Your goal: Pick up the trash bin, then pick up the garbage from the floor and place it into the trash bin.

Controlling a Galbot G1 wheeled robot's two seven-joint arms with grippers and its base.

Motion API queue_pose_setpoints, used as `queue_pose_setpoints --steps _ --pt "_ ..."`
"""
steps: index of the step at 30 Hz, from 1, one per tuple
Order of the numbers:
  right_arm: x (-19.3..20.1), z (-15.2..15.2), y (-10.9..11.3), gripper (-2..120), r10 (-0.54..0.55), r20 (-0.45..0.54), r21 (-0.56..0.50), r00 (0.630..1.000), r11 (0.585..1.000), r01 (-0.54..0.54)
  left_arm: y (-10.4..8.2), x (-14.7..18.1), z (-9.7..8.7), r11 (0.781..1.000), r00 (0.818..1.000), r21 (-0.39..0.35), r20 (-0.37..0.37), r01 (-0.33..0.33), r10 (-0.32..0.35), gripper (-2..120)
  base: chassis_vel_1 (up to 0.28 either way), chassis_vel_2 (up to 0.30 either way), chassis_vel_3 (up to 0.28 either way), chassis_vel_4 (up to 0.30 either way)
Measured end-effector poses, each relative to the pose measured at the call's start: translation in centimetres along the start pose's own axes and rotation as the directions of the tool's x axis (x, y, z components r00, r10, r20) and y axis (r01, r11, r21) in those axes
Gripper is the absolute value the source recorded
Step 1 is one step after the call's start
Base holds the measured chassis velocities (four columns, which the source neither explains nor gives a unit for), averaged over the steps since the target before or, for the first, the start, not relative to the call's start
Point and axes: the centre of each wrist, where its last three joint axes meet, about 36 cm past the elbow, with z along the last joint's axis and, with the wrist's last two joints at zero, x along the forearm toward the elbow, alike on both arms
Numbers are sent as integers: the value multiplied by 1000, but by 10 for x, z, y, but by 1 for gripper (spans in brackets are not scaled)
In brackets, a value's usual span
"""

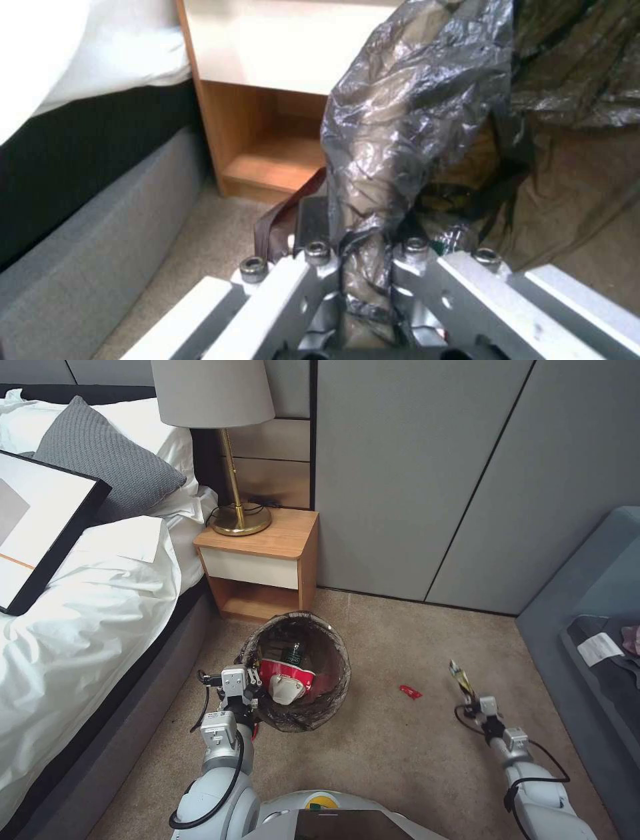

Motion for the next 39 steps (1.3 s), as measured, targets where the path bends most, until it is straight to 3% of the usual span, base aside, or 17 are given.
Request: queue_pose_setpoints --steps 1,3,4,5,6,8,9,12,13,16,21,25,34,39 --pt "4 -25 12 0 -10 106 -14 994 1000 11 0 0 0 1000 1000 0 0 0 0 2 0 0 0 0" --pt "4 -31 15 0 -13 136 -17 991 1000 15 0 0 0 1000 1000 0 0 0 0 2 0 0 0 0" --pt "5 -71 34 0 -42 335 -30 941 998 55 0 0 0 1000 1000 0 0 0 0 2 0 0 0 0" --pt "8 -94 45 0 -62 418 -38 906 996 86 0 0 0 1000 1000 0 0 0 0 2 0 0 0 0" --pt "8 -94 45 0 -62 418 -38 906 996 86 0 0 0 1000 1000 0 0 0 0 2 0 0 0 0" --pt "28 -174 83 0 -168 652 -45 739 965 259 0 0 0 1000 1000 0 0 0 0 2 0 0 0 0" --pt "28 -174 83 0 -168 652 -45 739 965 259 0 0 0 1000 1000 0 0 0 0 2 0 0 0 0" --pt "51 -232 119 0 -294 767 35 570 906 421 0 0 0 1000 1000 0 0 0 0 2 0 0 0 0" --pt "51 -232 119 0 -294 767 35 570 906 421 0 0 0 1000 1000 0 0 0 0 2 0 0 0 0" --pt "87 -293 163 0 -443 810 168 384 803 572 0 0 0 1000 1000 0 0 0 0 2 0 0 0 0" --pt "100 -308 185 0 -497 801 207 333 752 626 0 0 0 1000 1000 0 0 0 0 2 0 0 0 0" --pt "106 -315 206 0 -539 782 223 313 711 667 0 0 0 1000 1000 0 0 0 0 2 0 0 0 0" --pt "94 -312 234 0 -558 760 206 334 694 690 0 0 0 1000 1000 0 0 0 0 2 0 0 0 0" --pt "71 -298 270 0 -553 742 130 378 673 728 0 0 0 1000 1000 0 0 0 0 2 0 0 0 0"
